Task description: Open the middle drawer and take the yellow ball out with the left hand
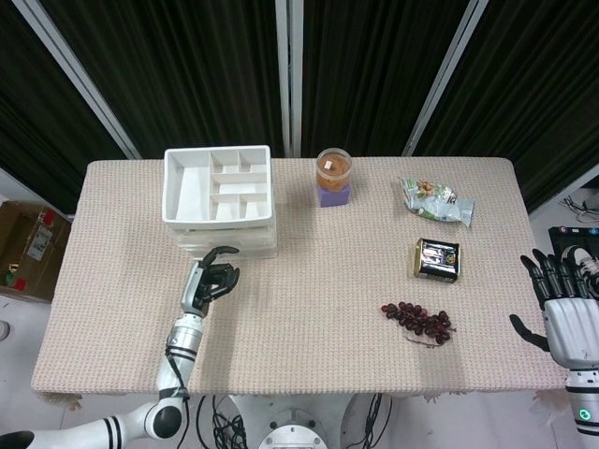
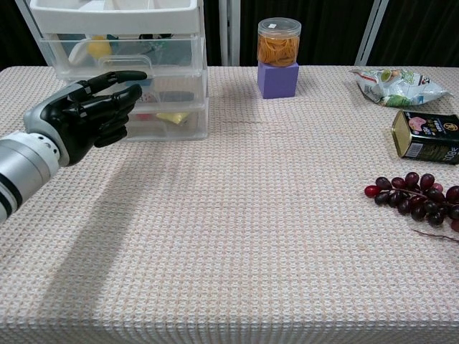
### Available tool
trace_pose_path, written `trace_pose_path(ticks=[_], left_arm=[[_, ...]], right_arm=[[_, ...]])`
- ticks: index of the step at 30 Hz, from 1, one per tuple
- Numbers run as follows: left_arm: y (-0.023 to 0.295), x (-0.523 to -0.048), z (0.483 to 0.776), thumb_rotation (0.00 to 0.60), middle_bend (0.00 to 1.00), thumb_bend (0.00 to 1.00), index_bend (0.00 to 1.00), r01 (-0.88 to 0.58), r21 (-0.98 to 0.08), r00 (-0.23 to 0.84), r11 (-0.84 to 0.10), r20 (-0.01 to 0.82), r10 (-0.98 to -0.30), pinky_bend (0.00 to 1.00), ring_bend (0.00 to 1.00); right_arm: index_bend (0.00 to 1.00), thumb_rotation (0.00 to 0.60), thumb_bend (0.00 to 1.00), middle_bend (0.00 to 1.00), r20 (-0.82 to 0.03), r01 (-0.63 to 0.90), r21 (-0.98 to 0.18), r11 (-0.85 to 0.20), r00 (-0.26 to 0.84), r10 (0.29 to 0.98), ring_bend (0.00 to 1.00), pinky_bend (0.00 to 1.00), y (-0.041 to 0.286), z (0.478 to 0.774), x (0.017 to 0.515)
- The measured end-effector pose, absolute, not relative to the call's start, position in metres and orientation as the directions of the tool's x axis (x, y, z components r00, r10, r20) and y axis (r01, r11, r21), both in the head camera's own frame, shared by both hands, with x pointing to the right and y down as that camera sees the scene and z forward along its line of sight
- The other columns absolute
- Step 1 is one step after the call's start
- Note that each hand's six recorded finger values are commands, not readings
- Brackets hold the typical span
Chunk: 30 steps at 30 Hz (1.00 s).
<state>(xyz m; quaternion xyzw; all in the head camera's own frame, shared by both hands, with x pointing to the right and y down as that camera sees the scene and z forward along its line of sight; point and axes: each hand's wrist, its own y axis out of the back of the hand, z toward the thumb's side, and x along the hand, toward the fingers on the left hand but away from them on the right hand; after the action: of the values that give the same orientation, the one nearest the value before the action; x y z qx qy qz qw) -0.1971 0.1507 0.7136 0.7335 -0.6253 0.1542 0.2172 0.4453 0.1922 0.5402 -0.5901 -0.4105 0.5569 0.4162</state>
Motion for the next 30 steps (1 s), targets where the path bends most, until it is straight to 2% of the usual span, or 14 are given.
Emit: trace_pose_path(ticks=[3,5,7,10,13,16,20,23,26,30], left_arm=[[0.156,-0.2,0.711,0.6,0.82,0.39,0.56,-0.985,0.124,0.169,-0.123,0.494,-0.853,1.0,0.93],[0.158,-0.202,0.708,0.6,0.81,0.39,0.51,-0.985,0.119,0.165,-0.122,0.494,-0.854,1.0,0.93],[0.161,-0.205,0.706,0.6,0.8,0.39,0.39,-0.986,0.102,0.164,-0.13,0.495,-0.853,1.0,0.93],[0.167,-0.213,0.702,0.6,0.79,0.39,0.32,-0.985,0.04,0.163,-0.165,0.491,-0.856,1.0,0.92],[0.17,-0.222,0.693,0.6,0.79,0.39,0.31,-0.972,-0.075,0.162,-0.221,0.464,-0.871,1.0,0.92],[0.169,-0.233,0.68,0.6,0.78,0.39,0.29,-0.93,-0.237,0.165,-0.281,0.415,-0.895,1.0,0.92],[0.159,-0.252,0.66,0.6,0.78,0.39,0.28,-0.81,-0.482,0.178,-0.334,0.341,-0.923,1.0,0.93],[0.148,-0.264,0.647,0.6,0.78,0.39,0.28,-0.705,-0.621,0.191,-0.343,0.299,-0.935,1.0,0.93],[0.133,-0.27,0.638,0.6,0.78,0.39,0.27,-0.621,-0.707,0.206,-0.339,0.27,-0.941,1.0,0.93],[0.118,-0.266,0.636,0.6,0.78,0.39,0.27,-0.563,-0.757,0.219,-0.332,0.251,-0.943,1.0,0.93]], right_arm=[[0.0,0.6,0.16,0.0,-0.317,0.022,-0.948,-0.318,0.044,0.948,0.0,0.0,0.193,0.54,0.445],[0.0,0.6,0.16,0.0,-0.316,0.023,-0.948,-0.318,0.046,0.947,0.0,0.0,0.194,0.54,0.445],[0.0,0.6,0.16,0.0,-0.315,0.025,-0.948,-0.316,0.048,0.948,0.0,0.0,0.194,0.54,0.444],[0.0,0.6,0.16,0.0,-0.309,0.025,-0.95,-0.311,0.045,0.95,0.0,0.0,0.195,0.538,0.446],[0.0,0.6,0.16,0.0,-0.307,0.026,-0.951,-0.308,0.043,0.951,0.0,0.0,0.195,0.537,0.448],[0.0,0.6,0.16,0.0,-0.305,0.027,-0.952,-0.306,0.051,0.951,0.0,0.0,0.195,0.536,0.447],[0.0,0.6,0.16,0.0,-0.292,0.028,-0.955,-0.294,0.058,0.955,0.0,0.0,0.195,0.533,0.447],[0.0,0.6,0.16,0.0,-0.282,0.027,-0.959,-0.284,0.058,0.958,0.0,0.0,0.194,0.53,0.448],[0.0,0.6,0.16,0.0,-0.275,0.027,-0.96,-0.277,0.064,0.959,0.0,0.0,0.194,0.528,0.447],[0.0,0.6,0.16,0.0,-0.273,0.03,-0.961,-0.275,0.068,0.96,0.0,0.0,0.193,0.527,0.447]])
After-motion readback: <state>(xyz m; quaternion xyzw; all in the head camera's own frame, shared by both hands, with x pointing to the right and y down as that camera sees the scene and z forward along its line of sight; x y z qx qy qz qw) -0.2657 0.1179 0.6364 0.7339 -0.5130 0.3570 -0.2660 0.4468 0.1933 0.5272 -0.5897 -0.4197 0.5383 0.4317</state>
